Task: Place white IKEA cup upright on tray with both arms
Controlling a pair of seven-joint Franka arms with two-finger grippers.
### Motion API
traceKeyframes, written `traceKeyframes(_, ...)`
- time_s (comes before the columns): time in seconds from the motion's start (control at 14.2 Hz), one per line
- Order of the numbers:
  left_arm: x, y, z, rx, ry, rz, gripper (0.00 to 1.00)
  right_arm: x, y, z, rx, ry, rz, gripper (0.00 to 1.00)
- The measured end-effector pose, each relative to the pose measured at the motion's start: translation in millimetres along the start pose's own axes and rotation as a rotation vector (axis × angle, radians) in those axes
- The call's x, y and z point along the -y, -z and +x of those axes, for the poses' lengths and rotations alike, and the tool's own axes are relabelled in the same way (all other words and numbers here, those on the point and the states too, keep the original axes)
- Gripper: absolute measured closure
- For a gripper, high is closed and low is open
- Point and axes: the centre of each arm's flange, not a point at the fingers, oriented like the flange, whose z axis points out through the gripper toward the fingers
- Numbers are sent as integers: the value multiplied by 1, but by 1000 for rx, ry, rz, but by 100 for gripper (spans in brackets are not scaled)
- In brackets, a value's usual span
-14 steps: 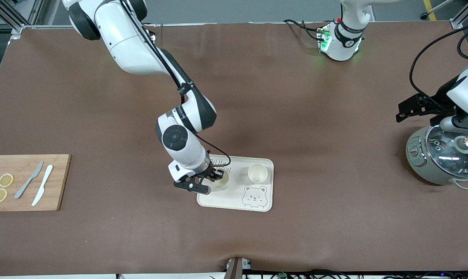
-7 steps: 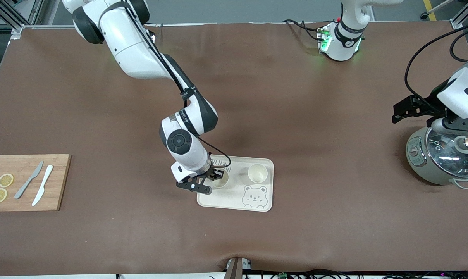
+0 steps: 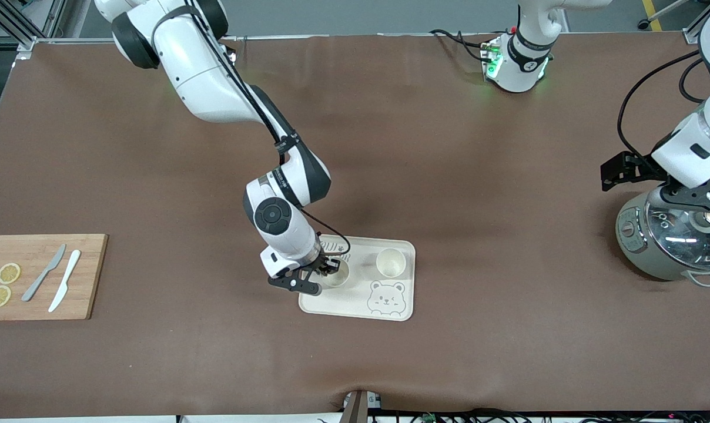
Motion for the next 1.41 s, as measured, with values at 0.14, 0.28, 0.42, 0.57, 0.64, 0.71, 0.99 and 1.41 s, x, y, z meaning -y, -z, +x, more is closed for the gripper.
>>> traceKeyframes(0.14,-1,-1,3,-14,-2,1,0,1,5,4,-14,3,5,47)
traceKeyframes(0.28,-2,0,5,-27,-3,0,0,3,24,10,-23,1,9,26)
traceKeyframes(0.42,-3,0,5,-30,-3,-14,0,2,66,18,1,-6,-10,6)
traceKeyframes(0.57,-5,0,6,-31,-4,-22,0,-8,140,29,37,-14,-27,0)
traceKeyframes(0.64,-8,0,7,-36,-6,-32,0,-19,185,31,72,0,-46,0)
traceKeyframes(0.71,-11,0,8,-44,-6,-52,0,-36,233,31,111,21,-66,0)
traceKeyframes(0.99,-16,-6,13,-48,-6,-85,0,-138,404,20,222,75,-105,0)
traceKeyframes(1.41,-17,-11,17,-53,-7,-84,0,-321,500,5,170,95,-131,0)
